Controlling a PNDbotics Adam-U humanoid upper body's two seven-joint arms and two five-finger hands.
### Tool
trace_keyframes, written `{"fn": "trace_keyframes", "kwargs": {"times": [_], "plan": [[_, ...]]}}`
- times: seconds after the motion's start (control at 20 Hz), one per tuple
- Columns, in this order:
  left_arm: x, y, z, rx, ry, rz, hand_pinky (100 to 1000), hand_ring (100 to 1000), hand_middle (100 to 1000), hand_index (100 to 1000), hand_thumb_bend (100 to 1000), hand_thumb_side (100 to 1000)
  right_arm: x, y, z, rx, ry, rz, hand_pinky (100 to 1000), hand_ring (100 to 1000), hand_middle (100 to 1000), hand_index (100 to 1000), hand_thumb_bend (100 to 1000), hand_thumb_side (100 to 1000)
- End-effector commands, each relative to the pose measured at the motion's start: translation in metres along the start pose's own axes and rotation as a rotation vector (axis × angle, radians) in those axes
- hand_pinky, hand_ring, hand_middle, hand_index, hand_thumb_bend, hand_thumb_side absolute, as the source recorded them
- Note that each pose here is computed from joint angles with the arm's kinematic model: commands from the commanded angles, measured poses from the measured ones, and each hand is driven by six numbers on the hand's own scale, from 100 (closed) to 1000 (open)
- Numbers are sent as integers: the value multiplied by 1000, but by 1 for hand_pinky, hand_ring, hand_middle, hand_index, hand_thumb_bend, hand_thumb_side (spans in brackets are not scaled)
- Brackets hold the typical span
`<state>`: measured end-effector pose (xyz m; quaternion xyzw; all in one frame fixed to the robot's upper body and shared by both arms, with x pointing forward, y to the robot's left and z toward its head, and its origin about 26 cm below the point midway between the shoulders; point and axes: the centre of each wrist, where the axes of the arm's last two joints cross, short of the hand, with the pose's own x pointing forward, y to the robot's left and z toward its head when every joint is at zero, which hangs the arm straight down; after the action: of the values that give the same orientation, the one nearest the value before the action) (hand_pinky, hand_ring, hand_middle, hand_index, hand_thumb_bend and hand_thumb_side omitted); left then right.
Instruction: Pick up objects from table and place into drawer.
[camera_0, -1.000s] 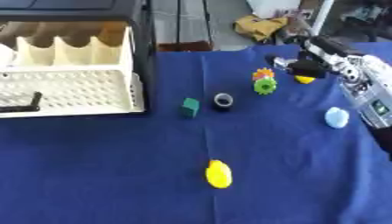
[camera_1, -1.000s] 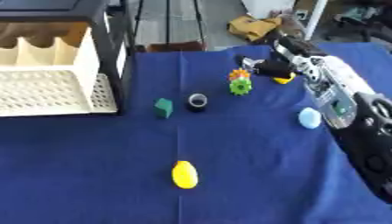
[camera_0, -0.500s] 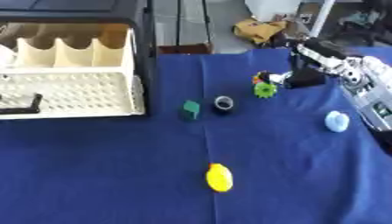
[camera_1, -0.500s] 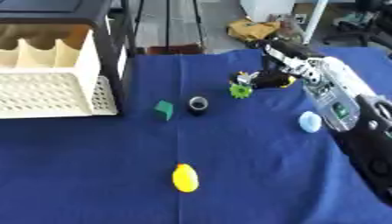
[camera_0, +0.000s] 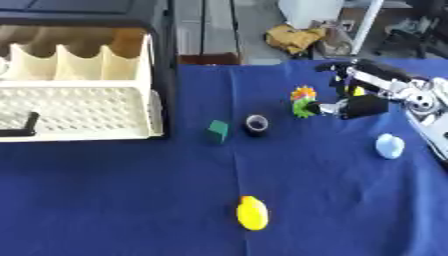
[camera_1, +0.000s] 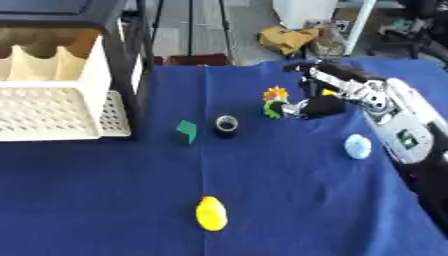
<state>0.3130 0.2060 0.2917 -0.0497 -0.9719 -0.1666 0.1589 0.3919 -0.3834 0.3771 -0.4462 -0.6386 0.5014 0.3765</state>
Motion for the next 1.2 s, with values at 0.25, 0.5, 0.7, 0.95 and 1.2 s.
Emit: {"fn": "trace_keyframes", "kwargs": {"times": [0.25,0.5,0.7,0.95,1.2], "plan": [[6,1,-6,-25,-36,-28,509,723,731,857,100,967,-19,-28,21,-70,-17,32,570,796,312,990,449,647],[7,-2,-10,-42,-57,-25,508,723,730,855,101,1000,-23,-29,24,-93,-2,30,567,795,310,992,450,709],[7,-5,-11,-58,-68,-21,505,722,730,855,100,1000,-28,-30,28,-111,22,45,563,795,311,989,452,709],[8,-8,-13,-66,-76,-23,503,721,729,855,100,1000,-30,-32,30,-126,43,67,561,794,313,985,449,708],[8,-10,-15,-77,-86,-25,502,720,729,854,100,1000,-38,-36,38,-154,78,84,560,794,309,983,443,708]]}}
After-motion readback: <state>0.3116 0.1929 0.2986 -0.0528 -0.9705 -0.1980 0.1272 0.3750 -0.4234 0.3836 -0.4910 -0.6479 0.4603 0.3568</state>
